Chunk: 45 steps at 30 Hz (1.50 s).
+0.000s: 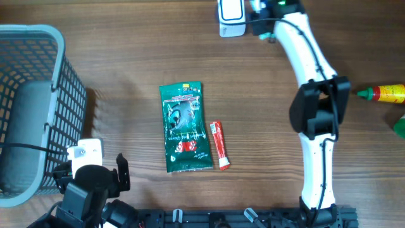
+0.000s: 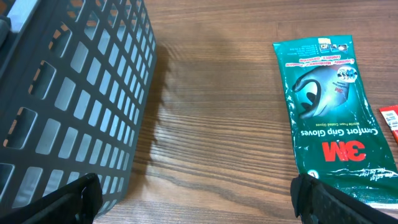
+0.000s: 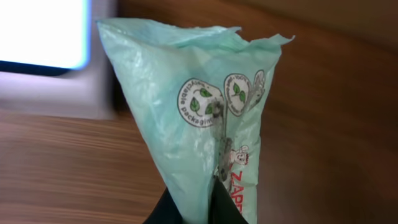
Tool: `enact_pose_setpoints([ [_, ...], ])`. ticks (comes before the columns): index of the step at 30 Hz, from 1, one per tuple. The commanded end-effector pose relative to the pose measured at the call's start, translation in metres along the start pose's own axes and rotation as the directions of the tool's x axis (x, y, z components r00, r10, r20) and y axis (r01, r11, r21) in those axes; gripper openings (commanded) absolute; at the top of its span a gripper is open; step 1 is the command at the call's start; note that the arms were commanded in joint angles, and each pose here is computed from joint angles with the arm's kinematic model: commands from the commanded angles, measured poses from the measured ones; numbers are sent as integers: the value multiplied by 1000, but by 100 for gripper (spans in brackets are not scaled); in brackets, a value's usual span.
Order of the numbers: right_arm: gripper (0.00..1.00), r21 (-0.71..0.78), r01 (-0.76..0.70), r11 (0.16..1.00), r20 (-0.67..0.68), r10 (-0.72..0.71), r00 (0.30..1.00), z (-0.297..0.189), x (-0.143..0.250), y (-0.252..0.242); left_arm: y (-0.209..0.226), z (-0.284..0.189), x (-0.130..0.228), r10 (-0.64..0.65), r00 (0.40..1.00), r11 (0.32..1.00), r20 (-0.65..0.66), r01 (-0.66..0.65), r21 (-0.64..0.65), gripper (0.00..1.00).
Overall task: Scan the item barcode
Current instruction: 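Carry the mint-green pack to the right and drop it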
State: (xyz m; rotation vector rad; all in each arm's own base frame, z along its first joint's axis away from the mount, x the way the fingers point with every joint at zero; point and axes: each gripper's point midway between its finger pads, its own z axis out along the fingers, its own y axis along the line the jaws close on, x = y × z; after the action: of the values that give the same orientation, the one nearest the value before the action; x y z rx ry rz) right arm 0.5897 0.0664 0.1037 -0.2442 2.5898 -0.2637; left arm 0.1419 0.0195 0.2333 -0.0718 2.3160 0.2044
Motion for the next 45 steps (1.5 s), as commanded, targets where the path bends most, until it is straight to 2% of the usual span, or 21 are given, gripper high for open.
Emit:
enact_pose_setpoints([
  [1, 4, 177, -290, 940, -25, 299, 954, 2, 26, -115, 1, -1, -1, -5, 1000, 1000, 8, 5, 0, 100],
  [7, 5, 337, -554, 761, -66, 606, 793, 23, 120, -259, 1, -1, -1, -5, 1000, 1000, 8, 5, 0, 100],
  [10, 9, 390, -606, 693, -89, 684, 724, 28, 164, -294, 1, -1, -1, -5, 1000, 1000, 8, 5, 0, 100],
  [11, 15, 413, -644, 644, -85, 731, 677, 29, 183, -307, 1, -1, -1, -5, 1000, 1000, 8, 5, 0, 100],
  [14, 23, 453, -675, 582, -107, 788, 607, 24, 213, -322, 1, -1, -1, -5, 1000, 1000, 8, 5, 0, 100],
  [15, 40, 469, -703, 534, -97, 822, 561, 21, 221, -326, 1, -1, -1, -5, 1000, 1000, 8, 5, 0, 100],
  [16, 79, 490, -741, 459, -78, 870, 487, 15, 231, -330, 1, -1, -1, -5, 1000, 1000, 8, 5, 0, 100],
  [17, 94, 498, -769, 400, -65, 902, 427, 10, 238, -331, 1, -1, -1, -5, 1000, 1000, 8, 5, 0, 100],
  [18, 100, 486, -786, 381, -66, 913, 402, 6, 238, -330, 1, -1, -1, -5, 1000, 1000, 8, 5, 0, 100],
  [20, 100, 408, -827, 386, -87, 918, 386, -6, 224, -322, 1, -1, -1, -5, 1000, 1000, 8, 5, 0, 100],
  [23, 100, 207, -880, 427, -106, 904, 414, -34, 173, -296, 1, -1, -1, -5, 1000, 1000, 8, 5, 0, 100],
  [25, 99, 35, -885, 464, -112, 882, 458, -66, 127, -265, 1, -1, -1, -5, 1000, 1000, 8, 5, 0, 100],
  [27, 100, -57, -861, 506, -123, 852, 509, -92, 99, -233, 1, -1, -1, -5, 1000, 1000, 8, 5, 0, 100],
  [30, 100, -137, -757, 639, -186, 734, 654, -120, 72, -154, 1, -1, -1, -5, 1000, 1000, 8, 5, 0, 100],
  [33, 100, -166, -652, 740, -335, 580, 743, -134, 80, -66, 1, -1, -1, -5, 1000, 1000, 8, 5, 0, 100],
  [35, 100, -243, -529, 813, -387, 418, 822, -148, 85, -12, 1, -1, -1, -5, 1000, 1000, 8, 5, 0, 100],
  [39, 100, -435, -379, 817, -480, 146, 865, -187, 108, 65, 1, -1, -1, -5, 1000, 1000, 8, 5, 0, 100],
  [41, 100, -470, -336, 816, -496, 70, 865, -207, 121, 78, 1, -1, -1, -5, 1000, 1000, 8, 5, 0, 100],
  [42, 100, -504, -309, 807, -463, 50, 885, -226, 121, 83, 1, -1, -1, -5, 1000, 1000, 8, 5, 0, 99],
  [45, 100, -533, -273, 801, -396, 49, 917, -263, 124, 80, 1, -1, -1, -5, 1000, 1000, 8, 5, 0, 100],
])
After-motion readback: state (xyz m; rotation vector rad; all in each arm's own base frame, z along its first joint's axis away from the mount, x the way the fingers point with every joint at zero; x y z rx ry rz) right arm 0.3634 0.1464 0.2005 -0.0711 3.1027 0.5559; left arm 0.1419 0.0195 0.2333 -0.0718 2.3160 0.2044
